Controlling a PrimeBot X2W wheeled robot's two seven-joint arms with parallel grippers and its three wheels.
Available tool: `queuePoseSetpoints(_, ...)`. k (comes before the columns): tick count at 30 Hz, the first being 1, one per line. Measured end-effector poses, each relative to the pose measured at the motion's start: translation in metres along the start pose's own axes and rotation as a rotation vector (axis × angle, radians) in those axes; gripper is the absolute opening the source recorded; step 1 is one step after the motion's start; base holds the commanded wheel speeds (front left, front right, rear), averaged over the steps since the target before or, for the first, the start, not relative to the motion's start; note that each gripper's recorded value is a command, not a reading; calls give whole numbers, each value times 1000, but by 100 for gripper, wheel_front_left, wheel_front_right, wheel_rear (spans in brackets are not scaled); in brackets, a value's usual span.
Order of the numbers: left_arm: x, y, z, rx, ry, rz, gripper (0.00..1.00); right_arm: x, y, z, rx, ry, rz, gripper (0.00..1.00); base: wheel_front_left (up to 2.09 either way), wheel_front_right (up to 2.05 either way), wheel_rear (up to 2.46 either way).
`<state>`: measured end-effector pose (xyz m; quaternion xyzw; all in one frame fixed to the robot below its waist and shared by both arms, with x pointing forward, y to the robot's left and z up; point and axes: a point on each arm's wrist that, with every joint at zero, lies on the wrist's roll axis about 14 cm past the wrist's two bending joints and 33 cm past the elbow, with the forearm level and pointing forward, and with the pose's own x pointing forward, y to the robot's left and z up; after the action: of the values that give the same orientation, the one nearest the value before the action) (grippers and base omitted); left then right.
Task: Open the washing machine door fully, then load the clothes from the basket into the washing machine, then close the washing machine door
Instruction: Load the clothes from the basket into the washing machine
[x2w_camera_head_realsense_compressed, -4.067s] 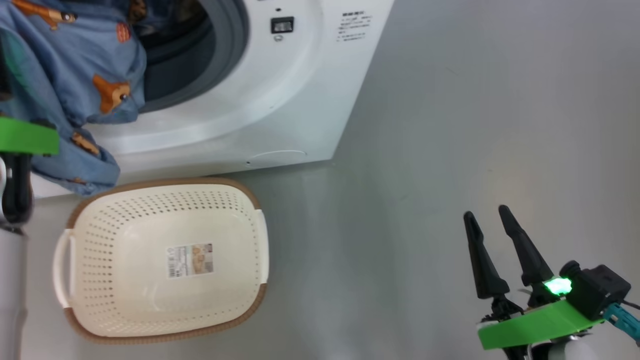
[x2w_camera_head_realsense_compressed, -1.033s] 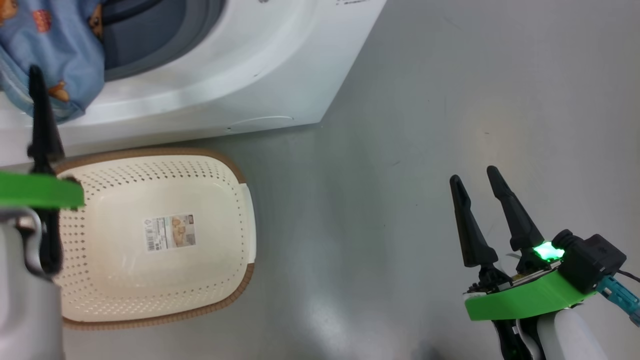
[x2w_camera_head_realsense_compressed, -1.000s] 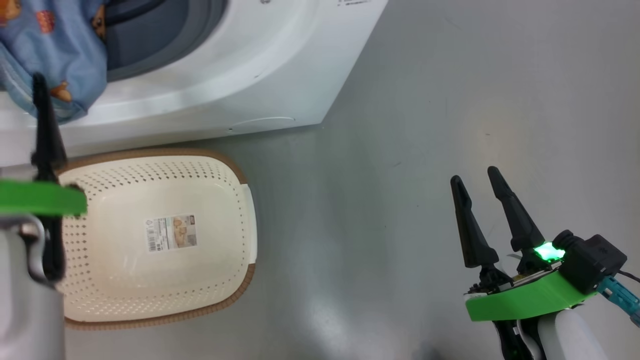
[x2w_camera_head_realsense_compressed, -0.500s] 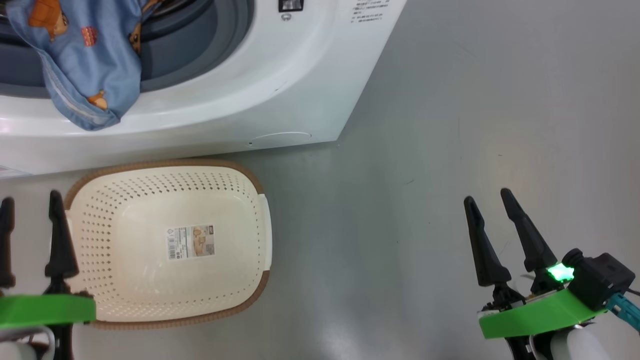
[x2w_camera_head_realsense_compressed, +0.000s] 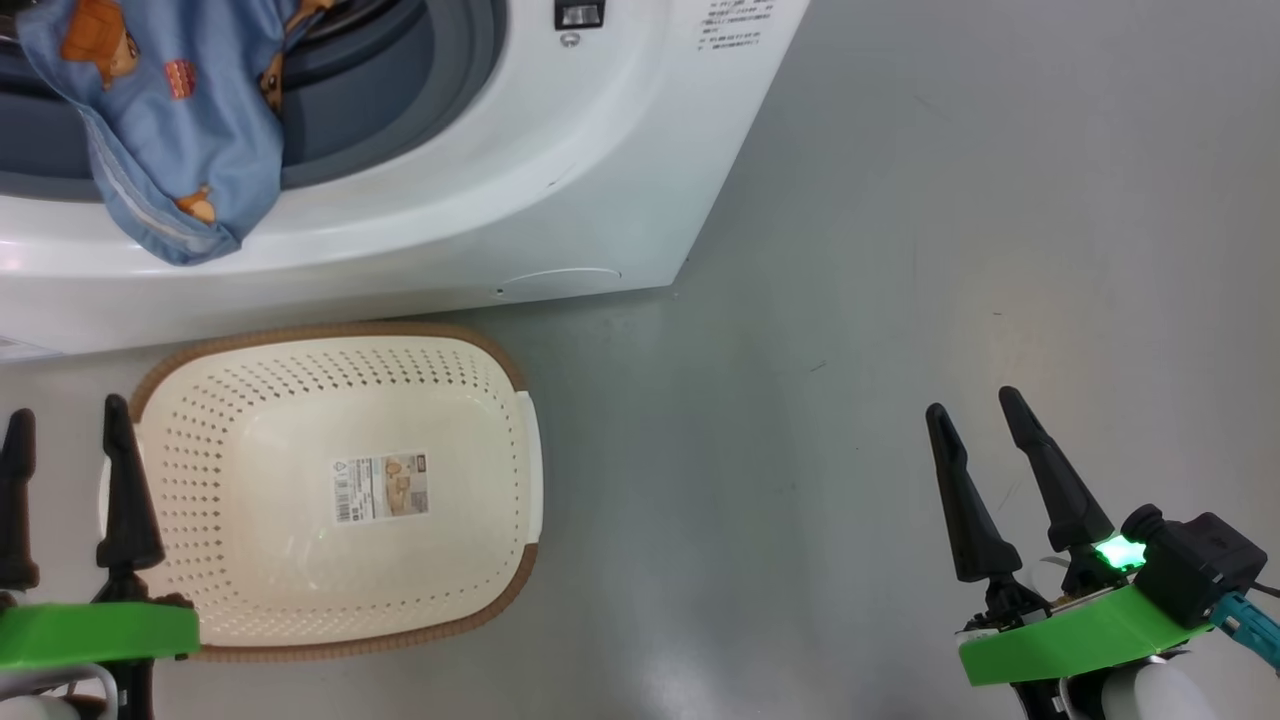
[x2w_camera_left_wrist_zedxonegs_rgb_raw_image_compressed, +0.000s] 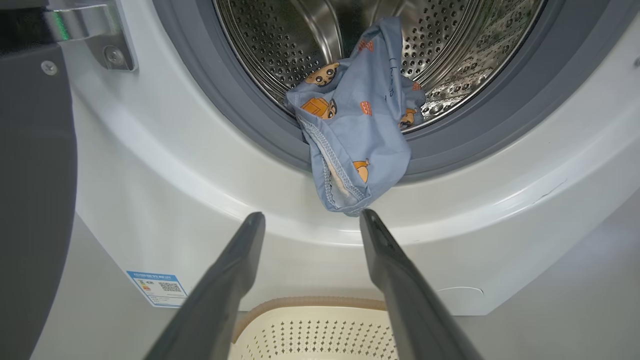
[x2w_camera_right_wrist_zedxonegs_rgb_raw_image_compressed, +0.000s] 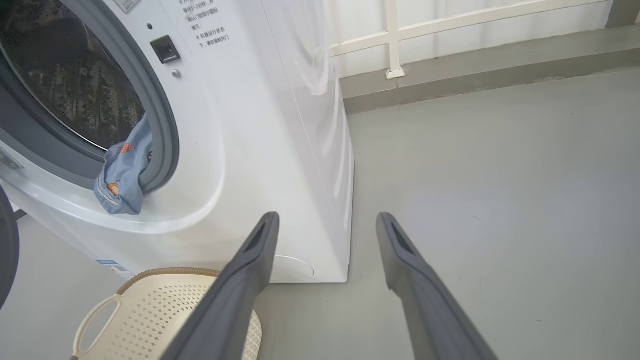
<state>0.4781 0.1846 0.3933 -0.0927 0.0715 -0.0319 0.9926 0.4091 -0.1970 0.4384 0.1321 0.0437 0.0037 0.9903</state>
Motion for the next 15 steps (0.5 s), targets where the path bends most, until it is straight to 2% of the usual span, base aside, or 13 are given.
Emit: queuePoseSetpoints(15,46,-19,-35,-45,100,-58,100,11,5,-11,17,18,9,100,0,0,0)
